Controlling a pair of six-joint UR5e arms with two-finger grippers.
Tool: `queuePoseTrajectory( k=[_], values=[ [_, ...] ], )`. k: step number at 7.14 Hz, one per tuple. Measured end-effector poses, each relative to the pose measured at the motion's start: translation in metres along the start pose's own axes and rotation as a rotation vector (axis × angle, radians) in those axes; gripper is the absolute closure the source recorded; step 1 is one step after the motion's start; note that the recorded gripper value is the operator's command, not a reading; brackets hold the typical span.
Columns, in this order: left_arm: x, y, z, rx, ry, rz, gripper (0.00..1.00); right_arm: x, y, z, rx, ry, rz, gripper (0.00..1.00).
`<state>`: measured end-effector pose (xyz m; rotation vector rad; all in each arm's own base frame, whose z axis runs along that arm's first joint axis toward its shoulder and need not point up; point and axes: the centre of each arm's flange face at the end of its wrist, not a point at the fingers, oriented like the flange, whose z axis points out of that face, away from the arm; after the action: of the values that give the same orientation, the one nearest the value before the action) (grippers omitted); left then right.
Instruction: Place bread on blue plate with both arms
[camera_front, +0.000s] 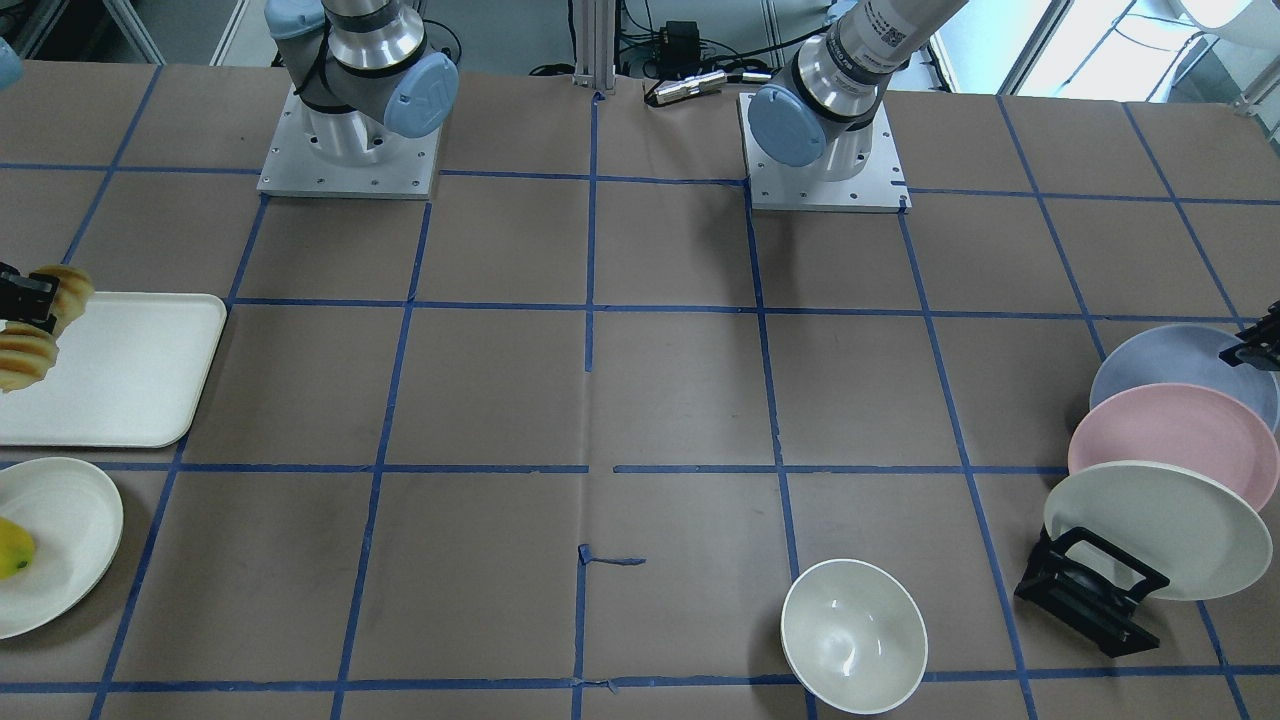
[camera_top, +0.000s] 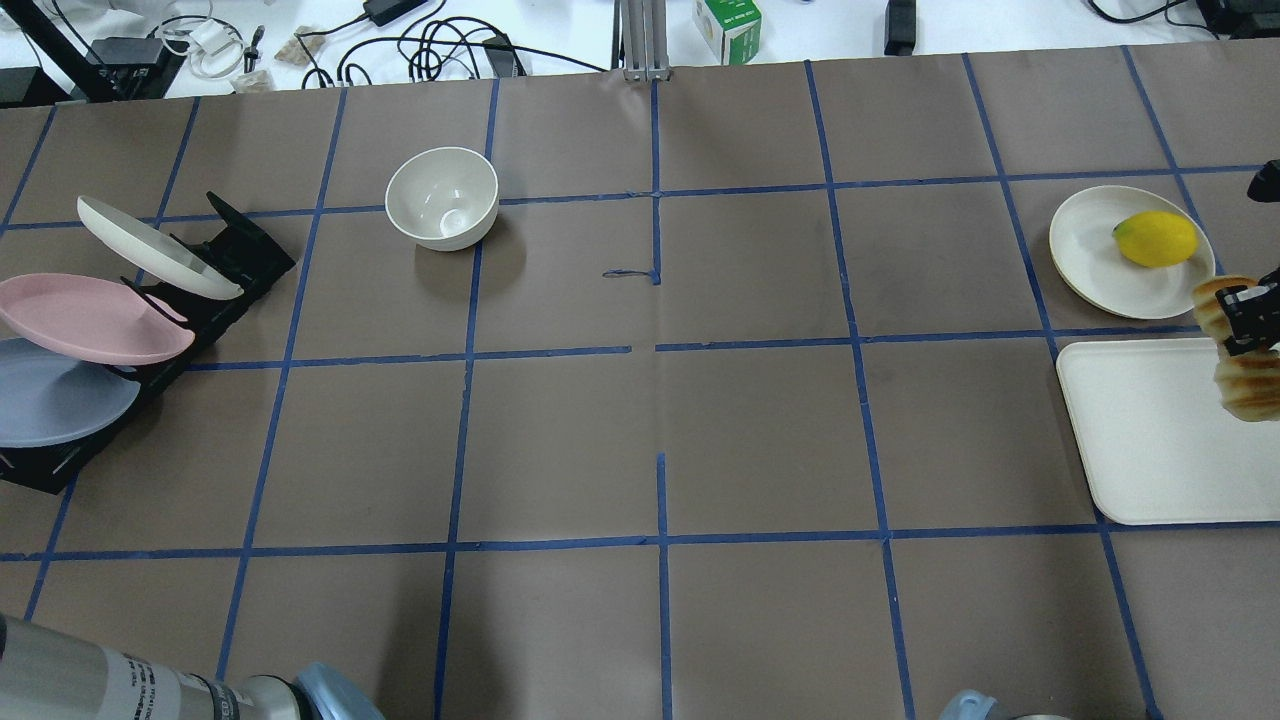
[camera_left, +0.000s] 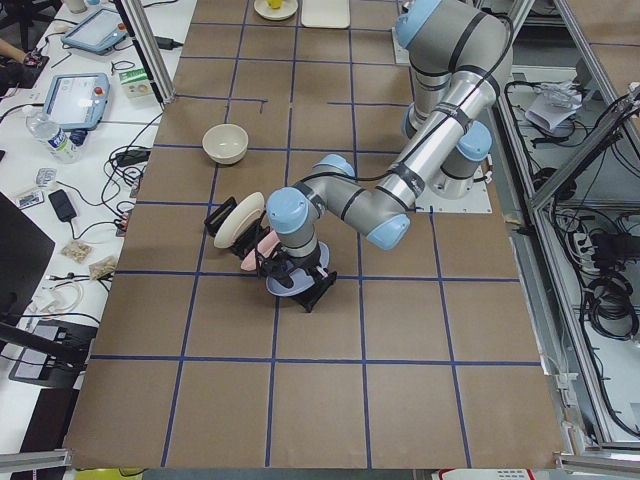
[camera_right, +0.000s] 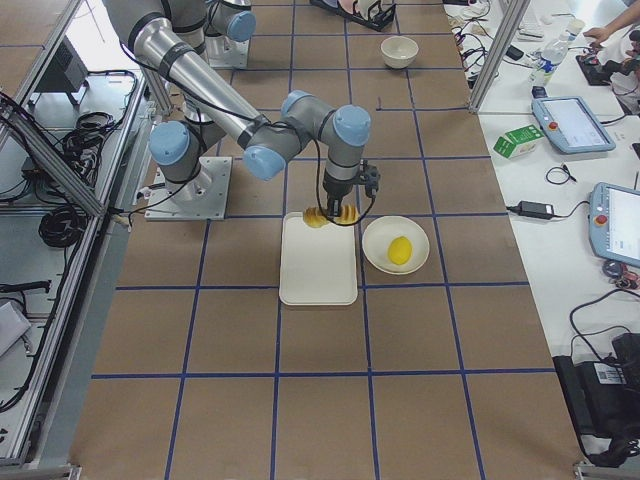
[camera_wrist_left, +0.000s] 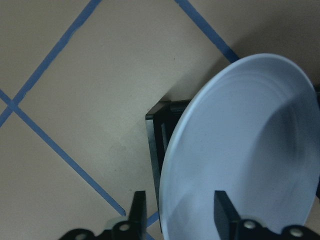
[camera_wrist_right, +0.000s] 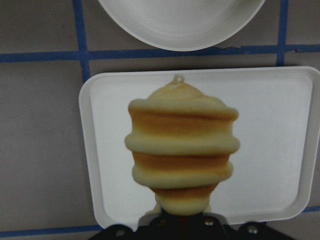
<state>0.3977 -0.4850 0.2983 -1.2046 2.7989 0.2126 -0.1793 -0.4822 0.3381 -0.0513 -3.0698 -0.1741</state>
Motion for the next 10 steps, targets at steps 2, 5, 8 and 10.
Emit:
queuePoseTrajectory(
  k=[2,5,8,10],
  values=[
    [-0.001,0.0,-0.005,0.008,-0.001,0.0,1.0,-0.042,-0.013,-0.059,-0.02,-0.034,0.045,1.0],
    [0.001,0.01,-0.03,0.028,-0.004,0.035,1.0,-0.134,-0.024,-0.117,-0.021,-0.072,0.096,1.0],
    [0.003,0.035,-0.062,0.008,-0.005,0.033,1.0,-0.167,-0.031,-0.123,-0.006,-0.174,0.127,1.0],
    [0.014,0.067,-0.082,-0.073,-0.003,0.006,1.0,-0.192,-0.029,-0.128,-0.005,-0.176,0.132,1.0]
  ],
)
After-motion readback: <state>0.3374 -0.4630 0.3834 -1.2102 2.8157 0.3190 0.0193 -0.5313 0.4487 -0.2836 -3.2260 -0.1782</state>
